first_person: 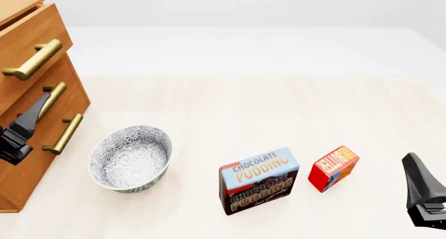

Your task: Put the butter at the back in the top drawer of the cabinet and close it.

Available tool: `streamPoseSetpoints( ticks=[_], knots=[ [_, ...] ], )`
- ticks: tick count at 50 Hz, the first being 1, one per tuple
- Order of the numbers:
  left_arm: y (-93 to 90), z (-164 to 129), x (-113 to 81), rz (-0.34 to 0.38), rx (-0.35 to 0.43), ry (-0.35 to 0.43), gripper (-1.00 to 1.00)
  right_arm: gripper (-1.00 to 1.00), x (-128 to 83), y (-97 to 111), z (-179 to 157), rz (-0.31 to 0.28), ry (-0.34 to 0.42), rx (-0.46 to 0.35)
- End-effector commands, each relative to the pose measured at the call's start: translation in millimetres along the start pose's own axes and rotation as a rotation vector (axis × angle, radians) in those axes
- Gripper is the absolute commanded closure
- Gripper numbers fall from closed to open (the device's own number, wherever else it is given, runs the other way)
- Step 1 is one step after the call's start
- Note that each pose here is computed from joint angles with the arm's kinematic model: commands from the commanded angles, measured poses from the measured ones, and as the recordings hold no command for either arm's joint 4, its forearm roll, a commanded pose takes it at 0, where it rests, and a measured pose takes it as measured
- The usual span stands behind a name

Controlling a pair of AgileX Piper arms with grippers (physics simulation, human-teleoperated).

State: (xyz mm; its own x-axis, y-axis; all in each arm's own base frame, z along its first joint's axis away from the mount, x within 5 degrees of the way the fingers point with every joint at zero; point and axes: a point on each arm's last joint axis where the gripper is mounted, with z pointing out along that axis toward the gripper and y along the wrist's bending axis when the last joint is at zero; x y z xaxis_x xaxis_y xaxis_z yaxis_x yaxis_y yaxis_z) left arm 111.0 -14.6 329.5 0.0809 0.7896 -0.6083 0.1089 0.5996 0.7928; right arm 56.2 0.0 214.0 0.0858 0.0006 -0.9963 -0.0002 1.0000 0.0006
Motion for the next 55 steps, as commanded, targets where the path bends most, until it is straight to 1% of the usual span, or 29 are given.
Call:
streamPoseSetpoints(
  ticks=[1,5,9,26,29,31,32,34,39,40,41,47,48,53,55],
  knots=[
    [-1.0,5.8,0.7,0.064,0.007,0.005,-1.00,-1.00,0.0,0.0,0.0,0.000,0.000,0.000],
    [-1.4,7.8,-0.3,0.091,0.003,-0.009,-1.00,-1.00,0.0,0.0,0.0,0.000,0.000,0.000],
    [-1.5,9.5,2.3,0.116,-0.006,0.005,-1.00,-1.00,0.0,0.0,0.0,0.000,0.000,0.000],
    [-0.7,19.6,6.7,0.162,-0.016,0.034,-1.00,-1.00,0.0,0.0,0.0,0.000,0.000,0.000],
    [-0.9,23.0,7.4,0.162,-0.016,0.037,-1.00,-1.00,0.0,0.0,0.0,0.000,0.000,0.000],
    [0.0,27.9,7.1,0.135,0.007,0.053,-1.00,-1.00,0.0,0.0,0.0,0.000,0.000,0.000],
    [-0.5,27.7,7.8,0.141,-0.001,0.050,-1.00,-1.00,0.0,0.0,0.0,0.000,0.000,0.000],
    [0.2,30.2,11.1,0.143,-0.010,0.068,-1.00,-1.00,0.0,0.0,0.0,0.000,0.000,0.000],
    [1.6,33.0,10.8,0.143,-0.013,0.070,-1.00,-1.00,0.0,0.0,0.0,0.000,0.000,0.000],
    [-1.1,34.5,7.7,0.153,0.000,0.044,-1.00,-1.00,0.0,0.0,0.0,0.000,0.000,0.000],
    [1.8,34.1,9.5,0.149,-0.012,0.062,-1.00,-1.00,0.0,0.0,0.0,0.000,0.000,0.000],
    [4.0,39.1,9.9,0.151,-0.014,0.072,-1.00,-1.00,0.0,0.0,0.0,0.000,0.000,0.000],
    [5.3,40.1,13.1,0.149,-0.019,0.095,-1.00,-1.00,0.0,0.0,0.0,0.000,0.000,0.000],
    [6.8,42.6,19.0,0.162,-0.034,0.125,-1.00,-1.00,0.0,0.0,0.0,0.000,0.000,0.000],
    [7.8,44.5,17.1,0.159,-0.033,0.117,-1.00,-1.00,0.0,0.0,0.0,0.000,0.000,0.000]
  ],
)
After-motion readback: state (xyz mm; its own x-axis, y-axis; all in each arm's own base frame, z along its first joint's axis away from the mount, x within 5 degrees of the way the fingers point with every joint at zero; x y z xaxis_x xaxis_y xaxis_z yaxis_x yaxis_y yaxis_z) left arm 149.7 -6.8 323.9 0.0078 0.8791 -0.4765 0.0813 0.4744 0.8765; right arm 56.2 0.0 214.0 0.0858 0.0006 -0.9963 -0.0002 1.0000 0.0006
